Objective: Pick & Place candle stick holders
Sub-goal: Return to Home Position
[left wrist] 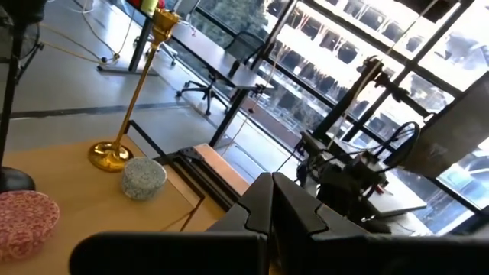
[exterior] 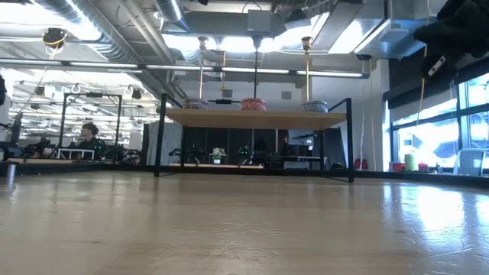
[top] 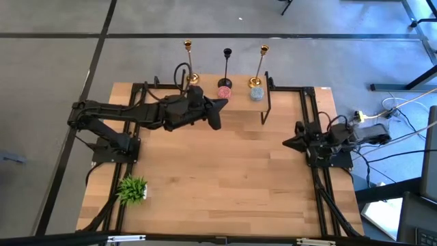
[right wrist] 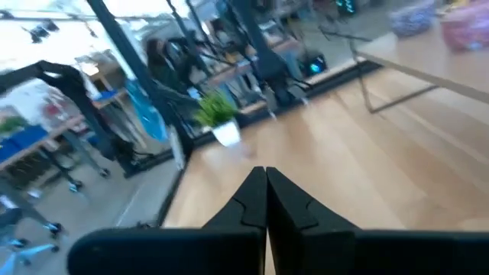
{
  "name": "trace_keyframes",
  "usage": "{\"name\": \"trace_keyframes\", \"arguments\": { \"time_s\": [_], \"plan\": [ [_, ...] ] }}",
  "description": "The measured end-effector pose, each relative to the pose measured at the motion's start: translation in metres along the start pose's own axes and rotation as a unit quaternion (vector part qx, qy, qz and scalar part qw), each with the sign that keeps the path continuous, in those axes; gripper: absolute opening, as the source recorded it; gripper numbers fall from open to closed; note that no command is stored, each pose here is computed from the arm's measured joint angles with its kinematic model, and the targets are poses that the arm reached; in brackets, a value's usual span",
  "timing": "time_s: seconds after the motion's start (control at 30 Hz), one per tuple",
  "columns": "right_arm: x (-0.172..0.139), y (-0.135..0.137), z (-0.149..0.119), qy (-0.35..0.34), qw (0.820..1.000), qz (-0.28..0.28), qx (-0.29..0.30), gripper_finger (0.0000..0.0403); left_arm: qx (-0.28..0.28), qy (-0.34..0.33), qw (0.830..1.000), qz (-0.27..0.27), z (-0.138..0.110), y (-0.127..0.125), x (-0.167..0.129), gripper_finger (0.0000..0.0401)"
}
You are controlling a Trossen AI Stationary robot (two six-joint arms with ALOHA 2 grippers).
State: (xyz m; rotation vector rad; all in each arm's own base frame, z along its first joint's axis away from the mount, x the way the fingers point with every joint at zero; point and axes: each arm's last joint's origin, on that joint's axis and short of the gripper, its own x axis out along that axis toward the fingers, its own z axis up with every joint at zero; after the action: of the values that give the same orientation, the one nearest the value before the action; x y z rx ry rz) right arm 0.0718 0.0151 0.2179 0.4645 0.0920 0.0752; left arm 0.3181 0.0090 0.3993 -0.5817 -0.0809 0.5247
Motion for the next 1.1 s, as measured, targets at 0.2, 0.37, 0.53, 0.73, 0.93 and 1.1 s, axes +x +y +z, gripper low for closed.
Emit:
{"name": "trace_keyframes", "arguments": {
  "time_s": [0.2,0.37,0.53,0.73,0.93,1.1],
  "plan": [
    [0.016,-0.008,-0.024,-0.009,1.0,0.028,0.01,0.0,-0.007,-0.004,1.0,0.007,0.0,0.001,0.0,0.0002],
    [0.022,-0.014,-0.038,-0.006,0.999,0.032,0.007,0.0,-0.011,-0.004,1.0,0.008,0.0,0.001,0.0,0.0002],
    [0.024,-0.02,-0.04,-0.001,1.0,0.027,0.007,0.0,-0.016,-0.004,1.0,0.008,0.0,0.0,0.0,0.0002],
    [0.025,-0.03,-0.036,-0.016,1.0,-0.011,-0.004,0.0,-0.016,-0.004,1.0,0.008,-0.001,-0.001,-0.001,0.0002],
    [0.025,-0.033,-0.034,-0.019,1.0,-0.019,0.0,0.0,-0.011,0.002,1.0,-0.001,-0.002,-0.002,-0.001,0.0002],
    [0.025,-0.033,-0.034,-0.019,1.0,-0.019,-0.002,0.0,0.015,0.018,0.999,-0.023,-0.002,-0.003,-0.001,0.0002]
  ]
}}
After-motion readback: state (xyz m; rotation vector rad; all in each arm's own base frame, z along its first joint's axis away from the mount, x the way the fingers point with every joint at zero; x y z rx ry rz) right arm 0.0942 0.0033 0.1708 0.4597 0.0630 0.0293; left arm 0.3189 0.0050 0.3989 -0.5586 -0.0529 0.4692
